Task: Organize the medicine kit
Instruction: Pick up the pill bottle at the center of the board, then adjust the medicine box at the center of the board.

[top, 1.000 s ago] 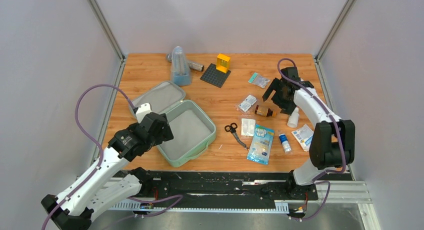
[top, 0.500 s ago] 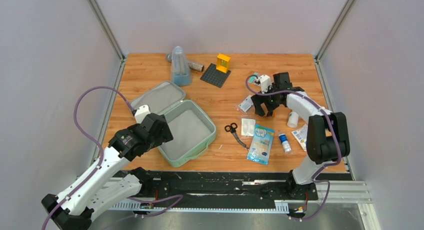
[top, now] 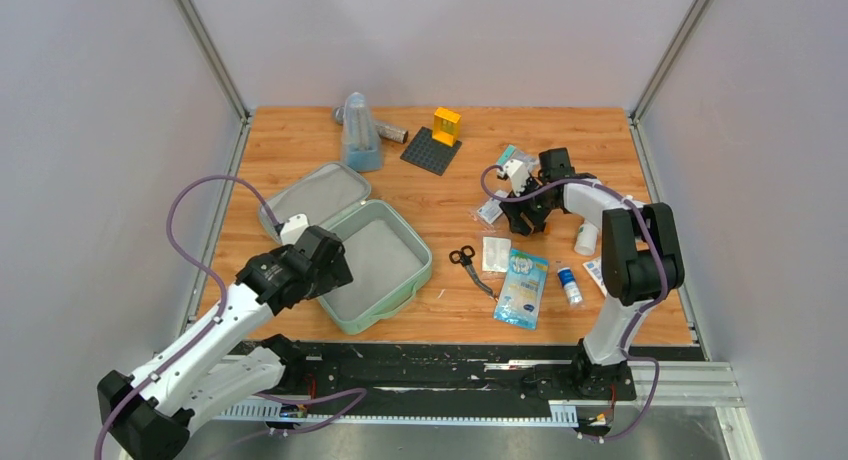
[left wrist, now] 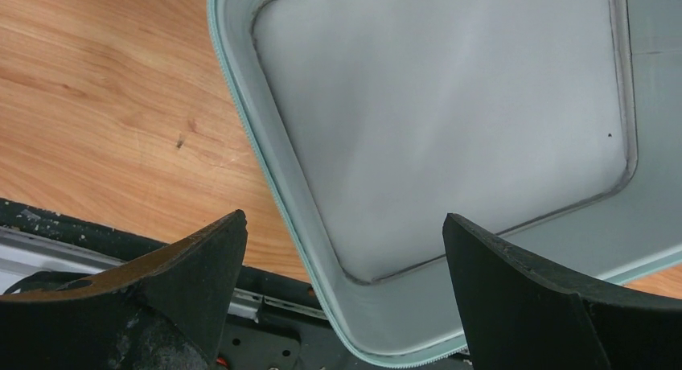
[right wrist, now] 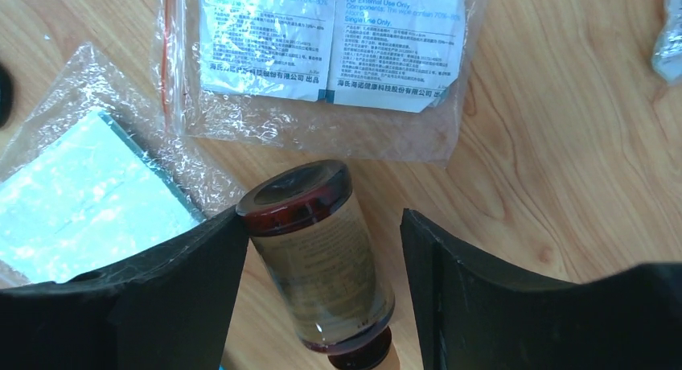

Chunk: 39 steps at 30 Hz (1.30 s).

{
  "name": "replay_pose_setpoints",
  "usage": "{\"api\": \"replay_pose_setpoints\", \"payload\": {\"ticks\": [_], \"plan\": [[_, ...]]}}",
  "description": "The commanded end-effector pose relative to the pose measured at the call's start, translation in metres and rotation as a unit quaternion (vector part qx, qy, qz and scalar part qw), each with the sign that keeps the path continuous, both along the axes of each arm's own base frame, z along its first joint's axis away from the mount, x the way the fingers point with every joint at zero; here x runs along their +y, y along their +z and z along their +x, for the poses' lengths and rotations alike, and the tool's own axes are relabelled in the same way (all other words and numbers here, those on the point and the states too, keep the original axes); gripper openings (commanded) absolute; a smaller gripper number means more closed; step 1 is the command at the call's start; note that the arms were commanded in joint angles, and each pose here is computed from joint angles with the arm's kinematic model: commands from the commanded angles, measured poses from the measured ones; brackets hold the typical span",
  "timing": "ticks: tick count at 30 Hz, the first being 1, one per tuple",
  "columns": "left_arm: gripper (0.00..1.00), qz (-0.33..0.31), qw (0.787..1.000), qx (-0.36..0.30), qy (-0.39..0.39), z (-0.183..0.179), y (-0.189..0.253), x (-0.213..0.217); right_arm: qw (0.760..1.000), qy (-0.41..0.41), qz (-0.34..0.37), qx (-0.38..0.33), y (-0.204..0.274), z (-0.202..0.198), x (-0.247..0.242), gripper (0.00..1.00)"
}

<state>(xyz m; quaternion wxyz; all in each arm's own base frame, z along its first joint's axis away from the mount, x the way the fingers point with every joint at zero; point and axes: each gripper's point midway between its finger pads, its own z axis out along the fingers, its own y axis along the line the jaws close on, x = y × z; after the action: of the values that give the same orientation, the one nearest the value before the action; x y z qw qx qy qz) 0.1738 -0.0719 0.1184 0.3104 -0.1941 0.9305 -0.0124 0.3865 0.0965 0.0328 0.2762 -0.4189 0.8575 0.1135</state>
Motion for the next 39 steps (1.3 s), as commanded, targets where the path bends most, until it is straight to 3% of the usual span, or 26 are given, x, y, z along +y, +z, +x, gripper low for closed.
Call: {"api": "replay_pose_setpoints", "payload": {"ticks": [1,5,8,12,16,24,30,39], "plan": [[1.0,-0.012,1.0,-0.026,-0.008,0.018,-0.001,-0.009,0.999,0.013,0.016,-0.025,0.007,0.016,0.007,0.68],[0.99,-0.009,0.999,-0.028,-0.023,0.029,-0.006,-0.013,0.999,0.01,0.024,-0.024,0.008,0.015,0.009,0.57],[0.97,0.003,0.999,-0.026,-0.037,0.037,-0.011,-0.014,0.999,0.003,0.033,-0.019,0.009,0.014,0.011,0.43],[0.93,0.008,0.998,-0.024,-0.053,0.047,-0.015,-0.018,0.999,-0.005,0.045,-0.014,0.013,0.01,0.015,0.34],[0.86,0.011,0.998,-0.028,-0.063,0.054,-0.019,-0.02,0.998,-0.002,0.049,-0.026,0.027,0.006,0.02,0.29],[0.75,0.023,0.996,-0.028,-0.084,0.065,-0.021,-0.021,0.992,0.059,0.049,-0.1,0.086,-0.014,0.051,0.29],[0.98,0.021,0.999,-0.032,-0.011,0.05,-0.004,-0.001,0.984,0.112,0.049,-0.128,0.115,-0.037,0.08,0.29],[1.0,0.038,0.995,-0.071,0.063,0.042,0.007,0.028,0.974,0.164,0.053,-0.15,0.14,-0.061,0.116,0.3]]}}
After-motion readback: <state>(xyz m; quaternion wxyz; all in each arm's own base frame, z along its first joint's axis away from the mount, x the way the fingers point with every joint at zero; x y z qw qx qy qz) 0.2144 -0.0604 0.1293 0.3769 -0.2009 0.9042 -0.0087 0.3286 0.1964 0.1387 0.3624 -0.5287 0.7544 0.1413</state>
